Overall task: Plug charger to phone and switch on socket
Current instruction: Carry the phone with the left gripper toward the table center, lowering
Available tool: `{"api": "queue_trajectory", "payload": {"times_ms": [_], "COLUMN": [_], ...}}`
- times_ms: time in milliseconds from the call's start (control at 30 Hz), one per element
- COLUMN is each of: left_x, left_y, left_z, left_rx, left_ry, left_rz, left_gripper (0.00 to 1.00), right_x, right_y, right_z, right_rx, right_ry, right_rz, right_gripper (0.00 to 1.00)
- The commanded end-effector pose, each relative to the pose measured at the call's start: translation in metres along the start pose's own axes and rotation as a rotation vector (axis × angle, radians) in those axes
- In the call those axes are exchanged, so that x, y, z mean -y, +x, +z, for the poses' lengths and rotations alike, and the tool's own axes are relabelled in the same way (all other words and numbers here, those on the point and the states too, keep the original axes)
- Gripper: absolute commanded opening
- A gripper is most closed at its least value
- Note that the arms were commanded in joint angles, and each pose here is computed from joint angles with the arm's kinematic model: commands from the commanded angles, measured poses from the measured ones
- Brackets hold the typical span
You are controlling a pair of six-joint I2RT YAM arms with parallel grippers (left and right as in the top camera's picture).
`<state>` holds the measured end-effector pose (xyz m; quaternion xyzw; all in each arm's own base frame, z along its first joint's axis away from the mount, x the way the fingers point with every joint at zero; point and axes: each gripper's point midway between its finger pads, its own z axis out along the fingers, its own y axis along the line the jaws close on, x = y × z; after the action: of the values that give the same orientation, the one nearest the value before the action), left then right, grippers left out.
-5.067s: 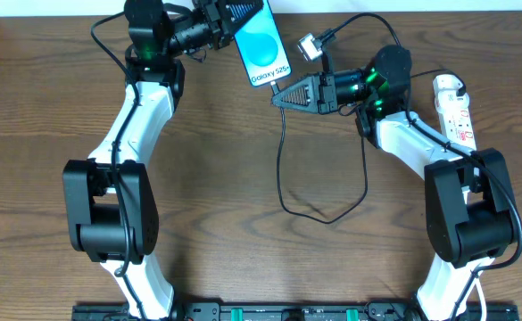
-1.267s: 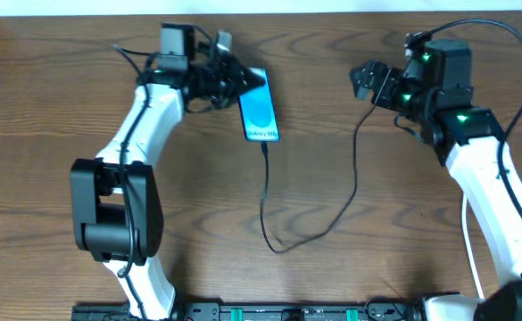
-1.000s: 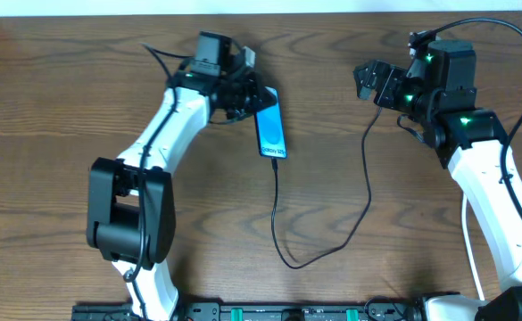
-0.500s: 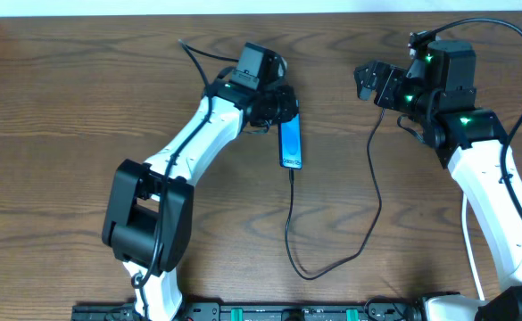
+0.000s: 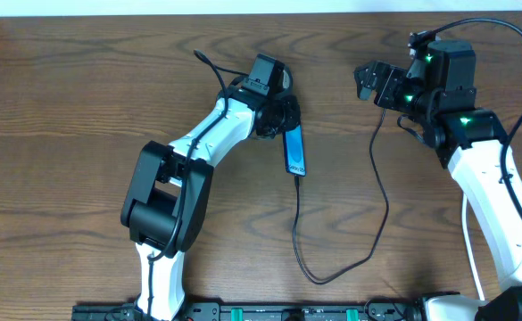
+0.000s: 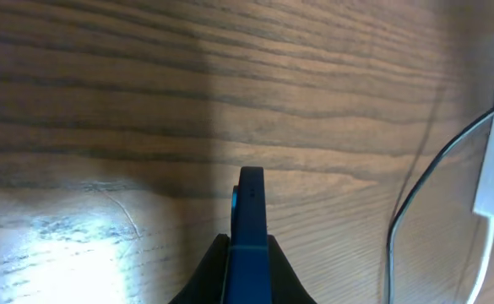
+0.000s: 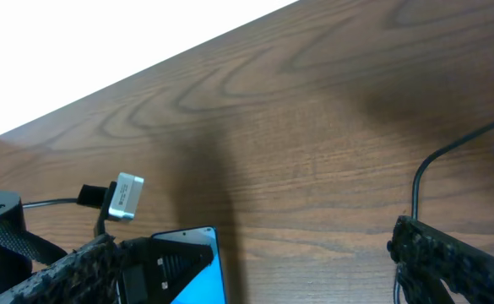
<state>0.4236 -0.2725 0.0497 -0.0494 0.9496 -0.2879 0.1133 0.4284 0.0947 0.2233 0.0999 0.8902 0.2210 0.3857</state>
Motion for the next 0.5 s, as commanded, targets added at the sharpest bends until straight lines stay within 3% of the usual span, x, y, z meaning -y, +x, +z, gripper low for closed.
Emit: {"api": "queue_trajectory", "payload": {"times_ms": [0, 467], "left_x": [0.003, -0.002], "left_y": [-0.002, 0.01], "left_z": [0.001, 0.001], "left_rx": [0.004, -0.043], "left_ry": [0.008, -0.011], "left_rz": [-0.075, -0.093], "left_gripper": [0.08, 0.07], "right_x": [0.001, 0.008], "right_y": [-0.005, -0.008], "right_z": [-0.003, -0.003], "right_rx": [0.016, 0.035], "right_ry": [0.008, 0.051], "right_rz": [-0.016, -0.016], "right_gripper": [0.99, 0.99]}}
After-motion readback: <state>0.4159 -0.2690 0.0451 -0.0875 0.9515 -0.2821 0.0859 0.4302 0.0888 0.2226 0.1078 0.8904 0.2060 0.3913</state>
